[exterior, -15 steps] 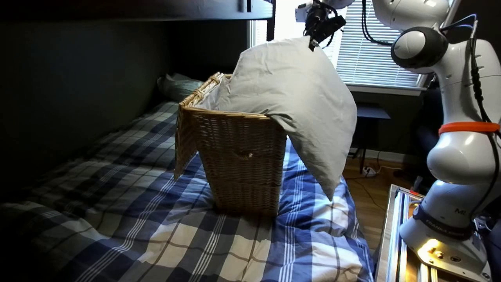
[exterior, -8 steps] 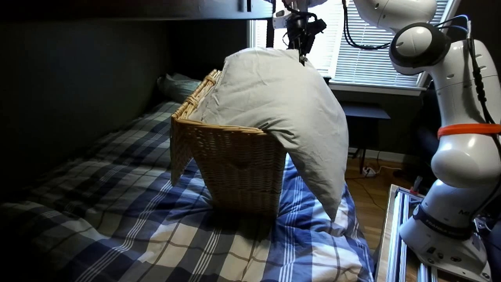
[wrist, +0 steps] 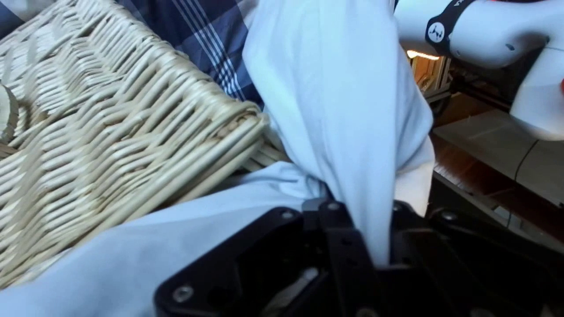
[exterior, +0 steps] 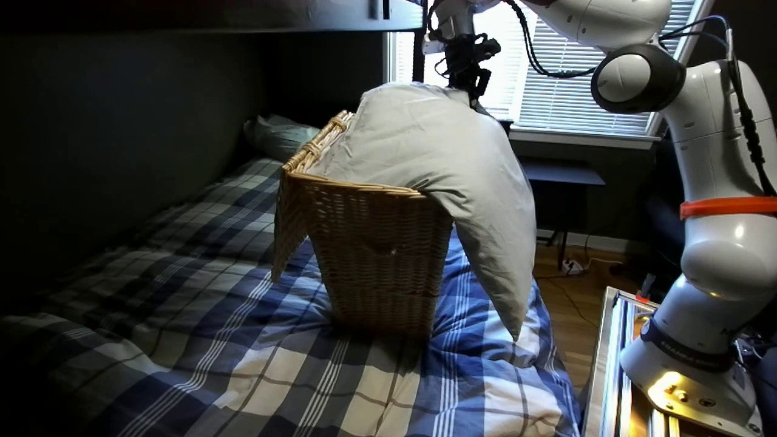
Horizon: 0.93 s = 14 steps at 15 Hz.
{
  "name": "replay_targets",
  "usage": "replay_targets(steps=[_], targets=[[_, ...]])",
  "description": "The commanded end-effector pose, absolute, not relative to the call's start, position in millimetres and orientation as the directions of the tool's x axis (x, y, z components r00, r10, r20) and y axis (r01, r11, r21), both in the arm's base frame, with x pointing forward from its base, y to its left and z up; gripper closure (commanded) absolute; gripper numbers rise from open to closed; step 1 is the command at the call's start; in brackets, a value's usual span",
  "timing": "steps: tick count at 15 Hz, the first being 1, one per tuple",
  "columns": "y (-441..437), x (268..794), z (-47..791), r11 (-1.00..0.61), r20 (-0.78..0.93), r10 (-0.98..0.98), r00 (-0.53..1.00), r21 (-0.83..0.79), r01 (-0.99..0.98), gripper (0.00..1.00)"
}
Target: Put the pillow in the laundry basket
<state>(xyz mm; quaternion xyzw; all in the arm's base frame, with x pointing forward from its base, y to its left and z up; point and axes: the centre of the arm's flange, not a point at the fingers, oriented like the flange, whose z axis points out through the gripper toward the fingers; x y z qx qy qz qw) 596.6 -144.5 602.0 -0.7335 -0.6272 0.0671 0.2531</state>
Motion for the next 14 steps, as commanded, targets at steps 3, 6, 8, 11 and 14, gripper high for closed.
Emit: replay_targets(steps=[3,6,8,11,14], targets=[[-155,617,634,-0.066,0.219,0.960,0.173,-0.423,0.904,0.60],[-171,606,667,-0.073,0.320,0.926,0.201,-0.371,0.926,0.39],[-187,595,688,-0.090,0.372,0.903,0.212,-0.319,0.943,0.24],[-220,568,711,-0.229,0.381,0.865,0.328,-0.283,0.931,0.01],[-254,540,724,-0.409,0.321,0.814,0.485,-0.276,0.870,0.00]])
